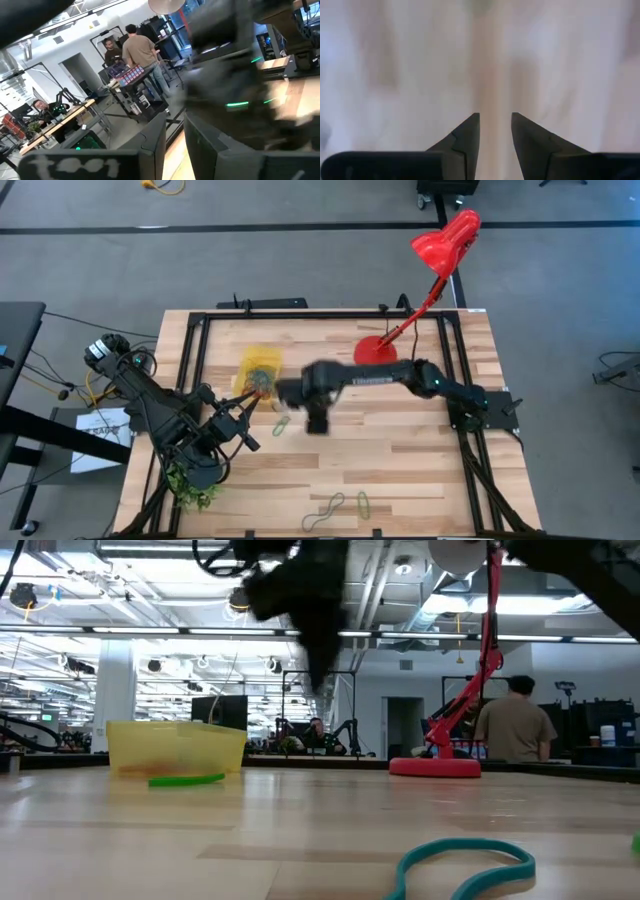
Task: Pick and place items into bin
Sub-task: Put the blue rubber band into the yellow bin
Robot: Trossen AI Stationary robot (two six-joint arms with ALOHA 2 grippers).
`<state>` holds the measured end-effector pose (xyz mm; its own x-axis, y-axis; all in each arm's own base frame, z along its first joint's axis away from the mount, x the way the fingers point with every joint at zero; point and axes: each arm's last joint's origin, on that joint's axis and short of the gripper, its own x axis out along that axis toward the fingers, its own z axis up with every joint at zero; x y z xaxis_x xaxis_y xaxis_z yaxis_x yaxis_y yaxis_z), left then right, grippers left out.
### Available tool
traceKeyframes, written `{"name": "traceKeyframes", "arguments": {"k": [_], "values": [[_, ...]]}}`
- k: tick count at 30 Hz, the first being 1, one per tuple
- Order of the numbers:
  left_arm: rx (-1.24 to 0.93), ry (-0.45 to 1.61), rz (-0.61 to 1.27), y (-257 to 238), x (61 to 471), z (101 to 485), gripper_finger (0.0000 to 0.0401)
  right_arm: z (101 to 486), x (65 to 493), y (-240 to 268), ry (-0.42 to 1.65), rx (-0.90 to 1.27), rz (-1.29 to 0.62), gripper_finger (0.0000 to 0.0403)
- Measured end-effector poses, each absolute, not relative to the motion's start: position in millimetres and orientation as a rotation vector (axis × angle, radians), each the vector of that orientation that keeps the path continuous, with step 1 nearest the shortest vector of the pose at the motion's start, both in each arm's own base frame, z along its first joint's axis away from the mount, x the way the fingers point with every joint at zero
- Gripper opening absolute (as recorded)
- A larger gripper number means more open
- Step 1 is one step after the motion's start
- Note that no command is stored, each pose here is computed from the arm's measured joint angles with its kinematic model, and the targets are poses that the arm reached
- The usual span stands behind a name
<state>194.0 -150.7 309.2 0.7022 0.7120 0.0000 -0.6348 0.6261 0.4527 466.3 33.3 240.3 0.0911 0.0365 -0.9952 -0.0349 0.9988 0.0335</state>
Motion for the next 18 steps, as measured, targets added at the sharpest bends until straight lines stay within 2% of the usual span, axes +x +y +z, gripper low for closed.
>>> {"name": "traceKeyframes", "arguments": {"k": [3,10,18], "values": [[0.445,0.186,0.778,-151,194,309,0.0062,242,447,73,1.620,-0.037,0.086,0.0107],[0.444,0.186,0.778,-151,194,309,0.0062,231,421,172,1.626,-0.236,0.323,0.0107],[0.418,0.175,0.780,-151,194,309,0.0062,208,401,239,1.546,-0.241,0.328,0.0107]]}}
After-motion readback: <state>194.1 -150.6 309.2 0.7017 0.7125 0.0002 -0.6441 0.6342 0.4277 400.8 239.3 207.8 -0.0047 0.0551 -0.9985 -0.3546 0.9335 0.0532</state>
